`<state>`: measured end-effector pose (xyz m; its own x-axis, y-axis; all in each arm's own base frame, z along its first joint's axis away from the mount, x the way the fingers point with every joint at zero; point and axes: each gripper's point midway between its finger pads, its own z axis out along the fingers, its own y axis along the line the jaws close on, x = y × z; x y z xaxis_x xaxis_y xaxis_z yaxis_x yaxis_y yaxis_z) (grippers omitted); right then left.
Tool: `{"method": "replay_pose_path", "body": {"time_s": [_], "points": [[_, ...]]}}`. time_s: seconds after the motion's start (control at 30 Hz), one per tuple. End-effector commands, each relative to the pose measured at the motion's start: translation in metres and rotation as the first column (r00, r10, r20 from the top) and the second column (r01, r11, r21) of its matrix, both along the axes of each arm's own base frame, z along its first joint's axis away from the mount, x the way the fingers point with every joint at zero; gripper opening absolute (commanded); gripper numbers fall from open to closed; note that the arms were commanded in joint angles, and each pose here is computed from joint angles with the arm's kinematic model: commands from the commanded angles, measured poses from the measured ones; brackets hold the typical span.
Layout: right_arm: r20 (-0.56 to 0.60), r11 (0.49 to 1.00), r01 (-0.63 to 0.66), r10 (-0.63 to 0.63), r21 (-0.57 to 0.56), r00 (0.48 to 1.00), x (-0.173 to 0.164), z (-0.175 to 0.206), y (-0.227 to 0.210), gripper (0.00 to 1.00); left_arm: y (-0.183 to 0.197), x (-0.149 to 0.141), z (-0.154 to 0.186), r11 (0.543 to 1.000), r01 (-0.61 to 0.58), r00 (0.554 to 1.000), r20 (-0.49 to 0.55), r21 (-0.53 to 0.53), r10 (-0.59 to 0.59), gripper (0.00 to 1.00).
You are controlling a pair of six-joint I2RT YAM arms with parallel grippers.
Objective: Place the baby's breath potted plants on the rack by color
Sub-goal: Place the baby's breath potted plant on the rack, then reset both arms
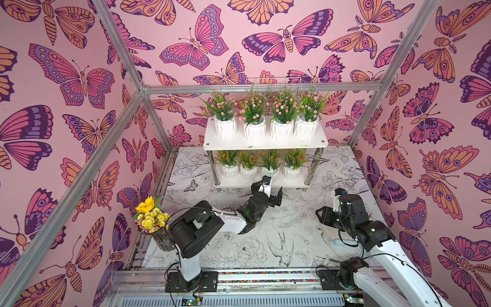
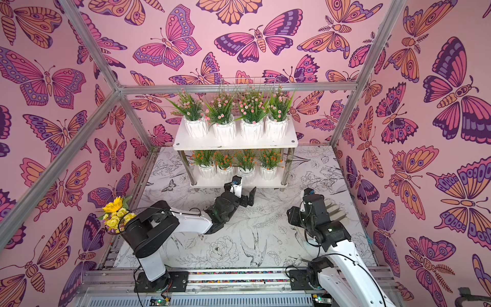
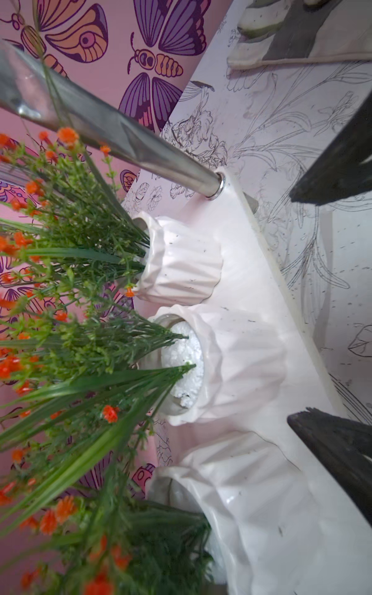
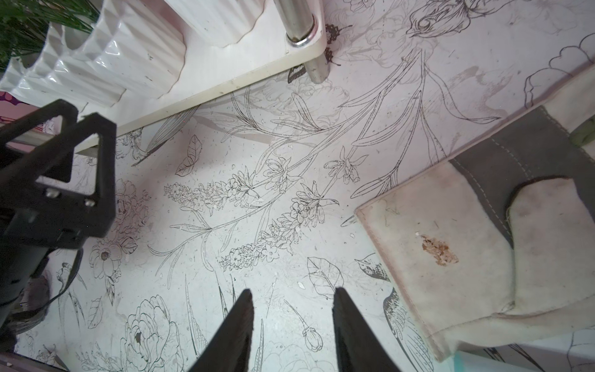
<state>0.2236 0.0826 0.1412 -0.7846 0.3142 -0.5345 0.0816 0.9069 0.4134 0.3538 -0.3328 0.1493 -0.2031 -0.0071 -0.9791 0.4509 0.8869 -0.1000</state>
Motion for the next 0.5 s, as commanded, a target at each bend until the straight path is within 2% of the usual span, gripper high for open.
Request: {"method": "replay_pose_path", "body": {"time_s": [0.0,0.2,0.37,0.47], "points": [[0.006,1.000,-0.001,0.001,0.011,1.000,0.003,-0.002,0.002,0.47,0.017,-0.009,0.001,0.999,-0.039,0.999,-0.014,-0.010,0.039,1.00],[0.011,1.000,-0.001,0.001,0.008,1.000,0.008,-0.004,0.002,0.61,0.045,-0.022,-0.006,0.995,-0.089,0.994,-0.061,0.052,0.092,1.00],[0.028,1.000,0.012,-0.012,0.002,1.000,0.013,-0.003,0.001,0.76,0.059,-0.025,-0.007,0.978,-0.110,0.990,-0.065,0.175,0.123,1.00],[0.037,1.000,0.019,-0.019,-0.005,0.999,0.016,-0.001,0.000,0.81,0.069,-0.028,-0.001,0.971,-0.115,0.989,-0.072,0.210,0.133,1.00]]}}
